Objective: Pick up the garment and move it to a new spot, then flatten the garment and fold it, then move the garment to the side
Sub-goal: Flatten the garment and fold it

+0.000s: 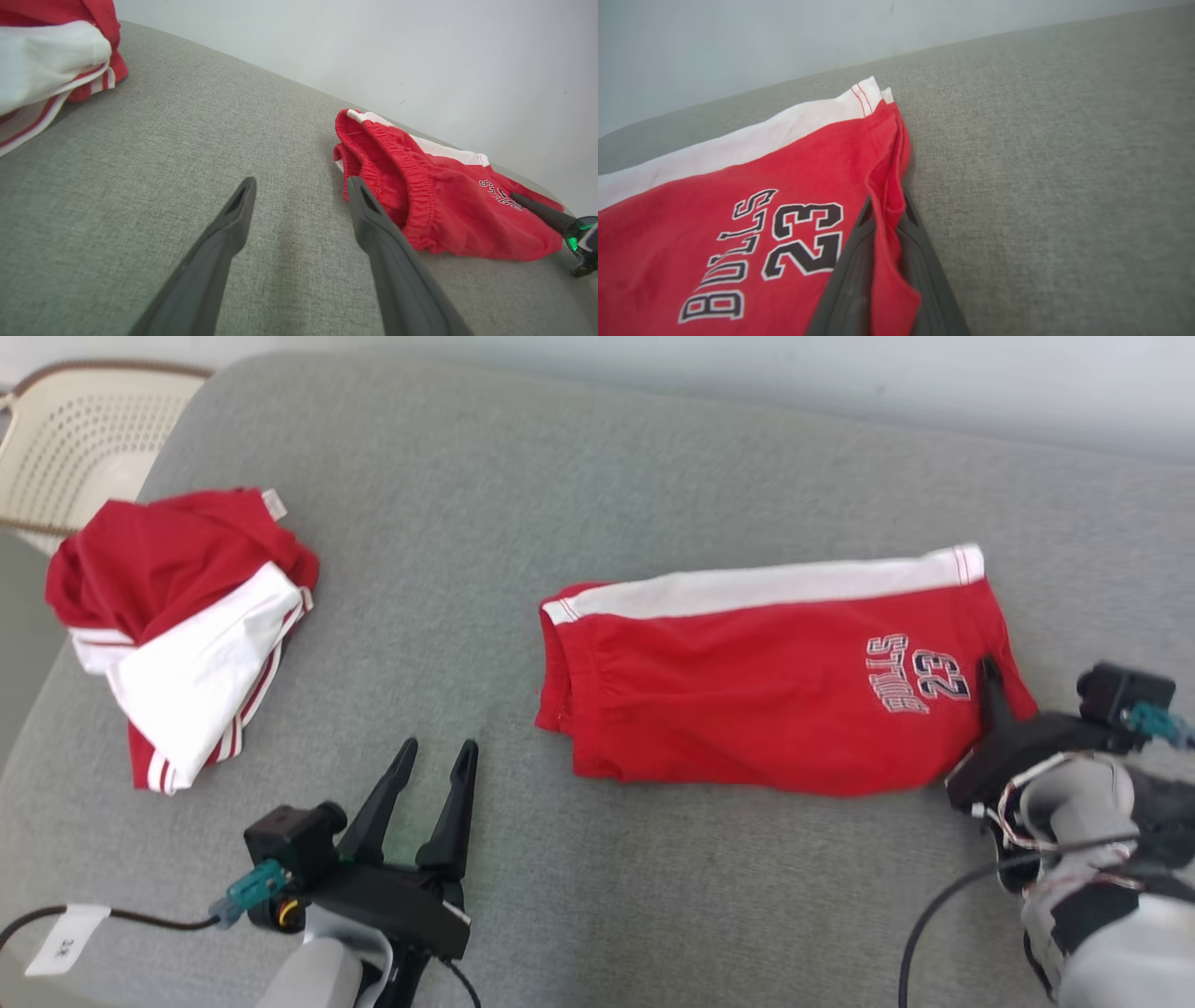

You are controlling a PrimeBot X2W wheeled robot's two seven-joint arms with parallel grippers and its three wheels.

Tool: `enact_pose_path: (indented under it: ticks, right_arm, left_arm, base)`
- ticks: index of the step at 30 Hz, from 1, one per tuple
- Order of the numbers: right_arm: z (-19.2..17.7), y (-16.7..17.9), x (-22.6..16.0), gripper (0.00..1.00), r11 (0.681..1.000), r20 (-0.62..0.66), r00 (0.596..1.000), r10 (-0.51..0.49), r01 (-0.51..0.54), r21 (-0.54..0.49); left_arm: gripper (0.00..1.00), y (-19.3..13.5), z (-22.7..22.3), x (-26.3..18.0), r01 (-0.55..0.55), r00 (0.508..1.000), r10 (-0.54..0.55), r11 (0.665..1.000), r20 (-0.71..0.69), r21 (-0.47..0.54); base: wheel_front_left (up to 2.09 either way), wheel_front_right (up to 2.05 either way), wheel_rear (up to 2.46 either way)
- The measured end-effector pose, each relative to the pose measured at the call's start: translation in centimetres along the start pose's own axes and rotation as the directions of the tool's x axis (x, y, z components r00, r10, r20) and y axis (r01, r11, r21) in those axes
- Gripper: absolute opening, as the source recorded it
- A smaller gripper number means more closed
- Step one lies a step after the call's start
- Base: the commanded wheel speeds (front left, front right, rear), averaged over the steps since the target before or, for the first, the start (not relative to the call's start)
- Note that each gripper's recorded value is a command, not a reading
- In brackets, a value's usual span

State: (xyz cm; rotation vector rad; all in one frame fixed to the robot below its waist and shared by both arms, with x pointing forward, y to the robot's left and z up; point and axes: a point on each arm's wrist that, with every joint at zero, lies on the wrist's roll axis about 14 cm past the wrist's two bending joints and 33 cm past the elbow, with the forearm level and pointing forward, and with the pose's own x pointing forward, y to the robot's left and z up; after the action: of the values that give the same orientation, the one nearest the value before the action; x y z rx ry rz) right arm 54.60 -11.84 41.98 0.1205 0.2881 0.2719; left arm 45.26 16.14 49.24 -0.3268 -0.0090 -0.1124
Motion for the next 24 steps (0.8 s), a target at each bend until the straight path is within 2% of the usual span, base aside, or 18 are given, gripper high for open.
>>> enact_pose_path:
  ticks: [9,16,20,24]
  right_arm:
    - [-0.6,-4.0,-5.9,0.00,0.991,0.029,0.992,-0.121,0.119,0.055]
    - [0.3,-6.9,-9.4,0.00,0.979,0.066,0.977,-0.202,0.199,0.045]
    - [3.2,-5.9,-9.7,0.00,0.986,0.156,0.973,-0.168,0.167,0.016]
    - [6.6,-2.2,-9.3,0.00,0.996,0.262,0.963,-0.058,0.072,-0.044]
  left_arm:
    - [1.00,-1.8,0.2,-0.7,0.035,0.999,-0.035,0.999,0.011,-0.019]
    - [1.00,-3.7,0.4,-1.0,0.080,0.997,-0.080,0.996,0.016,-0.025]
    - [1.00,-4.4,0.4,-1.1,0.098,0.995,-0.097,0.995,0.018,-0.027]
    - [1.00,-4.5,0.5,-1.4,0.099,0.995,-0.098,0.995,0.020,-0.029]
  base:
    - [0.00,0.00,0.00]
    - [0.00,0.00,0.00]
    - [0.00,0.00,0.00]
    - [0.00,0.00,0.00]
